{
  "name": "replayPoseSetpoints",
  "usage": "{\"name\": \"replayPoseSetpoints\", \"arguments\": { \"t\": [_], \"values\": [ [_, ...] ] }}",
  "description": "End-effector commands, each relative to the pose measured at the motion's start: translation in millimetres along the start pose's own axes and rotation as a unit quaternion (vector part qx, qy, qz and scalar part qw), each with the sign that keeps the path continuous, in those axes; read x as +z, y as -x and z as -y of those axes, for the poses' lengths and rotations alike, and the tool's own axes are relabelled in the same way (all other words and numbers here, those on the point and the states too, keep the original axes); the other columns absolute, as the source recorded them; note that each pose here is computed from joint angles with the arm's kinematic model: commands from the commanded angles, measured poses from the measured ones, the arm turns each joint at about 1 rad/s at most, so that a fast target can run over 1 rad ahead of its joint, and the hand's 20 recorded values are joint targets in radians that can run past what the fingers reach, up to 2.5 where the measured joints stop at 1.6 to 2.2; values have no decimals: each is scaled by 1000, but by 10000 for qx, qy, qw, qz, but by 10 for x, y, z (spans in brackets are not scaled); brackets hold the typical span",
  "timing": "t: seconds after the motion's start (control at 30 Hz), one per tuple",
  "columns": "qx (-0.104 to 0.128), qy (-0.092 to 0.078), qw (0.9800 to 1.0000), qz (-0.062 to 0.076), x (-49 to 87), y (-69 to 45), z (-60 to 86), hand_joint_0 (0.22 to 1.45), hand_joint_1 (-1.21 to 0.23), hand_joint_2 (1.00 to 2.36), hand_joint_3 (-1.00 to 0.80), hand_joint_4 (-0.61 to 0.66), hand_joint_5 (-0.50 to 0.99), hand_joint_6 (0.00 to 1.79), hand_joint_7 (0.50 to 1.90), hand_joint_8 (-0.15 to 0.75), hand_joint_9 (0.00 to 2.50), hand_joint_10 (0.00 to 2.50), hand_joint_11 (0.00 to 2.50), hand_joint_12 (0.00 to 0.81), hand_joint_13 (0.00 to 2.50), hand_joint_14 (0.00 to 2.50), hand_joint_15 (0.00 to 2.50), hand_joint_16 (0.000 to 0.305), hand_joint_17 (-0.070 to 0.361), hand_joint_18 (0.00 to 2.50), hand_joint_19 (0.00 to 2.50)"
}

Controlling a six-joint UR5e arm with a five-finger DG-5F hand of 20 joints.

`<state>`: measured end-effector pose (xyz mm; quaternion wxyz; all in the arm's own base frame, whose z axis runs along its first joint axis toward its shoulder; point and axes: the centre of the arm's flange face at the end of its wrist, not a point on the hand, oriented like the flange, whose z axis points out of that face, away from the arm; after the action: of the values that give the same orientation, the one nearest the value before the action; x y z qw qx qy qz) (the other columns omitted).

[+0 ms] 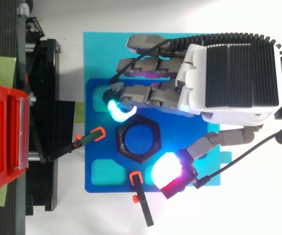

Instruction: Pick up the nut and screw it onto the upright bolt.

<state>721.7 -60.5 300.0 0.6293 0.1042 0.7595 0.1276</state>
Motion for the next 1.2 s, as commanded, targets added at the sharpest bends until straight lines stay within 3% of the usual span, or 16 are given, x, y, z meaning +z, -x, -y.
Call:
{"name": "replayPoseSetpoints", "arguments": {
  "t": [0.0,0.17,0.3,0.43,0.67,0.83,1.07,1.17],
  "values": [
    [7,-12,10000,-12,-9,4,21,427,-320,1000,-500,186,-32,504,1226,285,860,0,0,356,384,0,0,41,91,17,0],
    [9,-9,10000,-5,-9,9,30,432,-320,1000,-500,171,-11,503,1317,283,924,1,2,352,430,0,0,39,88,77,0],
    [16,-12,10000,77,-2,93,36,437,-323,1000,-500,119,31,501,1374,274,1012,0,0,346,506,0,0,36,82,158,0],
    [24,-5,9999,164,10,184,48,447,-330,1000,-500,65,77,501,1405,208,1283,0,8,297,678,0,0,32,71,359,0],
    [-31,-61,9999,143,-7,333,66,456,-336,1000,-500,25,106,501,1439,148,1577,0,39,240,907,0,0,26,59,663,89],
    [-72,-83,9998,174,-12,436,77,456,-332,1000,-500,74,118,501,1461,196,1820,0,33,200,1089,0,0,23,51,884,190],
    [-136,-157,9996,197,-42,633,125,449,-322,1000,-500,73,108,501,1449,218,1817,3,61,218,1112,0,0,26,58,920,217],
    [-162,-171,9996,177,-55,706,141,447,-318,1000,-500,122,58,504,1306,235,1677,4,112,261,1044,0,2,31,70,850,231]
  ]
}}
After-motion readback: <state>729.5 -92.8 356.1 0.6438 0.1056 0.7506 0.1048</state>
